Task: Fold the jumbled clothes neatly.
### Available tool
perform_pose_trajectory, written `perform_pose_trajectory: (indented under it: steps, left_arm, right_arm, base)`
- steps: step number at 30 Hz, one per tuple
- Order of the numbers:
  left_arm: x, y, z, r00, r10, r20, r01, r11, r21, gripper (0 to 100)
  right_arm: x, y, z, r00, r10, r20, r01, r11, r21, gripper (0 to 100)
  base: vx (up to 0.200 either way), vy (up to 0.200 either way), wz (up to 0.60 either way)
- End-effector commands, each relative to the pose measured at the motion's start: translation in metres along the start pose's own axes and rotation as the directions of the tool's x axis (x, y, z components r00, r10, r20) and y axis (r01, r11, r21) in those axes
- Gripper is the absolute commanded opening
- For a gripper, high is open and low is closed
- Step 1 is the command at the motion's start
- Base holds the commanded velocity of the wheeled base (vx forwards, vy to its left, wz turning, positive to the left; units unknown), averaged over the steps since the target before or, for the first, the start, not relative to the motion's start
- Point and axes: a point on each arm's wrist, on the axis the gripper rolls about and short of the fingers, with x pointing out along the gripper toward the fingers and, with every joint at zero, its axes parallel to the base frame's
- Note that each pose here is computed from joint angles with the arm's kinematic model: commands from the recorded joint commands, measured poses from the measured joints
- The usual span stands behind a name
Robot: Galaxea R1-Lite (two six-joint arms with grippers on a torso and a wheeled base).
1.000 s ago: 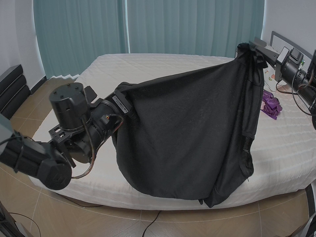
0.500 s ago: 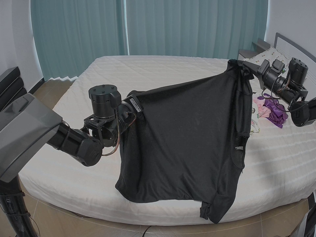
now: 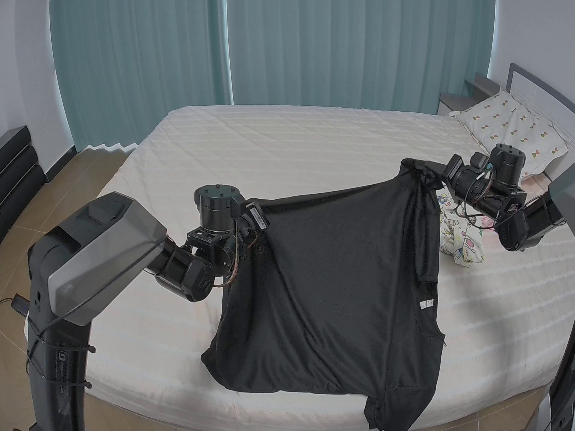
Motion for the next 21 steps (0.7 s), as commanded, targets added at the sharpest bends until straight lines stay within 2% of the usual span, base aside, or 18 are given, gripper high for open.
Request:
perform_pose_trajectory:
  steps: [1,2,3,6,10,11,12,13,17,19,21]
  left_arm:
    - [0.017,0.02,-0.029,0.998,0.044,-0.045,-0.044,0.999,0.014,0]
    - [0.02,0.022,-0.029,0.998,0.048,-0.043,-0.048,0.999,0.013,0]
    - [0.024,0.024,-0.032,0.998,0.053,-0.039,-0.053,0.999,0.013,100]
    - [0.037,0.034,-0.033,0.997,0.083,-0.01,-0.083,0.997,0.01,100]
    - [0.054,0.05,-0.03,0.985,0.161,0.059,-0.163,0.986,0.021,100]
    - [0.054,0.05,-0.03,0.985,0.161,0.059,-0.163,0.986,0.021,100]
    - [0.061,0.059,-0.025,0.979,0.184,0.089,-0.188,0.981,0.04,100]
    - [0.063,0.064,-0.022,0.976,0.195,0.097,-0.2,0.978,0.05,100]
    - [0.067,0.081,-0.014,0.967,0.227,0.114,-0.242,0.96,0.142,100]
    - [0.07,0.087,-0.011,0.963,0.236,0.127,-0.257,0.949,0.185,100]
    - [0.071,0.089,-0.007,0.961,0.24,0.134,-0.263,0.946,0.19,100]
  right_arm:
    - [0.022,-0.036,-0.032,0.995,-0.088,-0.036,0.089,0.996,0.027,0]
    - [0.025,-0.039,-0.035,0.995,-0.1,-0.029,0.101,0.995,0.027,100]
    - [0.029,-0.043,-0.04,0.992,-0.121,-0.02,0.121,0.992,0.028,100]
    - [0.046,-0.06,-0.051,0.979,-0.201,0.028,0.2,0.979,0.03,100]
    - [0.059,-0.083,-0.064,0.951,-0.3,0.069,0.3,0.954,0.005,100]
    - [0.059,-0.083,-0.064,0.951,-0.3,0.069,0.3,0.954,0.005,100]
    - [0.063,-0.093,-0.067,0.929,-0.361,0.078,0.364,0.931,-0.017,100]
    - [0.064,-0.096,-0.068,0.921,-0.382,0.081,0.384,0.923,-0.022,100]
    - [0.064,-0.109,-0.07,0.898,-0.435,0.073,0.439,0.896,-0.062,100]
    - [0.06,-0.11,-0.069,0.894,-0.443,0.064,0.447,0.892,-0.065,100]
    - [0.054,-0.112,-0.07,0.889,-0.455,0.049,0.457,0.887,-0.064,100]
  base:
    - [0.0,0.0,0.0]
    - [0.0,0.0,0.0]
    - [0.0,0.0,0.0]
    - [0.0,0.0,0.0]
    - [0.0,0.0,0.0]
    - [0.0,0.0,0.0]
    - [0.0,0.0,0.0]
    - [0.0,0.0,0.0]
    - [0.0,0.0,0.0]
    - [0.0,0.0,0.0]
    - [0.0,0.0,0.0]
